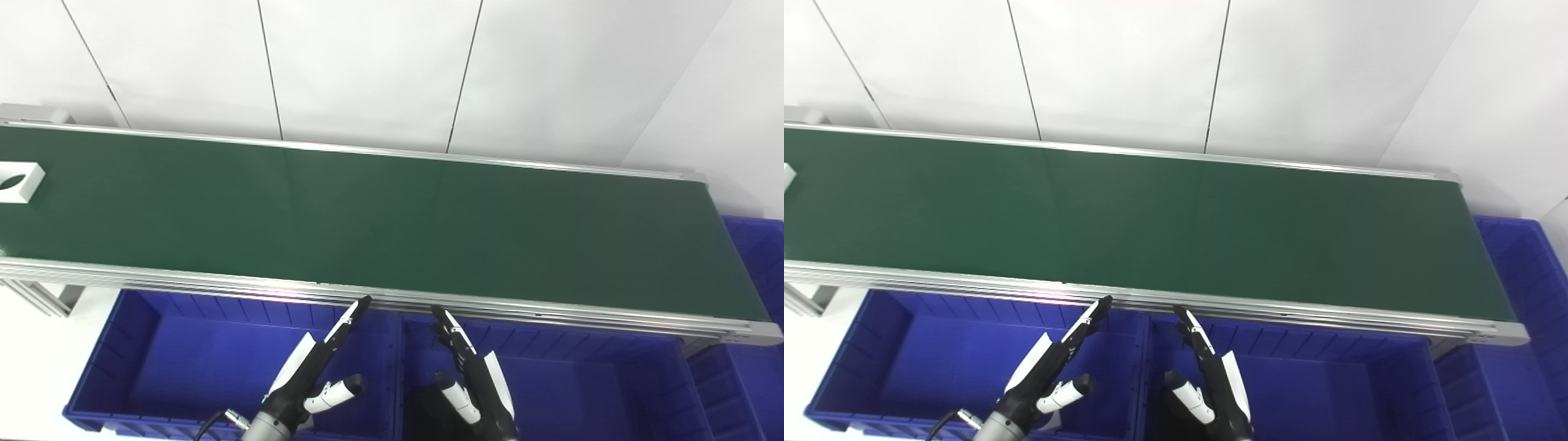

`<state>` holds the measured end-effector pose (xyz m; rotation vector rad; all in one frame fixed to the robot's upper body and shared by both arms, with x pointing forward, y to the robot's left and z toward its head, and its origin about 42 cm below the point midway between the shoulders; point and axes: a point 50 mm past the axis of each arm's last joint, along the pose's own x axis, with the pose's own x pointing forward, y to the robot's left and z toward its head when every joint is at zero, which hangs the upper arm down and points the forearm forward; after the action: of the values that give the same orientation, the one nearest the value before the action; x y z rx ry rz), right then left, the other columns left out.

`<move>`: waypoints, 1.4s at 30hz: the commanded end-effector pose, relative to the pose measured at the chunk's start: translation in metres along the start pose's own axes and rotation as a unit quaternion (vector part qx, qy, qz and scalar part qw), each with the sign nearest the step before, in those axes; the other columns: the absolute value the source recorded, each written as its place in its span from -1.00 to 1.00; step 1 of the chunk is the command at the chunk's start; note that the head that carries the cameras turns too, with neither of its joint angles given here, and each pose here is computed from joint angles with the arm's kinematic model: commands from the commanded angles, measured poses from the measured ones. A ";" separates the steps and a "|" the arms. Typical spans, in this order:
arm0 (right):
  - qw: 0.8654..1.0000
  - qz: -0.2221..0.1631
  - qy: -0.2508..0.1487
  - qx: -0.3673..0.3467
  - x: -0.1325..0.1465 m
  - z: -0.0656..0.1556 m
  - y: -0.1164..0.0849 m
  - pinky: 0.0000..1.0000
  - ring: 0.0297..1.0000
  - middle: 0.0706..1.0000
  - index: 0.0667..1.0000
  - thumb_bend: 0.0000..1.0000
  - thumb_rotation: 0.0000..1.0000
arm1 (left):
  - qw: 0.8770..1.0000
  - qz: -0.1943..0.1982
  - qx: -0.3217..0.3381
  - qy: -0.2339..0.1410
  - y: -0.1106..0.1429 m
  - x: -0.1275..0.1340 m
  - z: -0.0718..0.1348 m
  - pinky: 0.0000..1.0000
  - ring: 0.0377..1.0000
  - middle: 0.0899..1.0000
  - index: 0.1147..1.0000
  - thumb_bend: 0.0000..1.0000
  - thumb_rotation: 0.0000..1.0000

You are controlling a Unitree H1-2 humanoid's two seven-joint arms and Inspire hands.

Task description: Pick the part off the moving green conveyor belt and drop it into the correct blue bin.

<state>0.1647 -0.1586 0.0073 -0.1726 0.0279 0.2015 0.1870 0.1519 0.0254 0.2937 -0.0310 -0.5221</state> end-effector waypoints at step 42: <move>0.998 -0.030 -0.039 0.040 -0.007 0.016 0.003 0.81 0.80 0.90 0.85 0.87 1.00 | 0.997 0.034 -0.040 -0.051 0.010 -0.002 0.010 1.00 1.00 1.00 1.00 0.61 1.00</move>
<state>0.1534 -0.1573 0.0102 -0.1131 0.0378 0.1596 0.1850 0.1588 0.0249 0.2121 -0.0409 -0.4829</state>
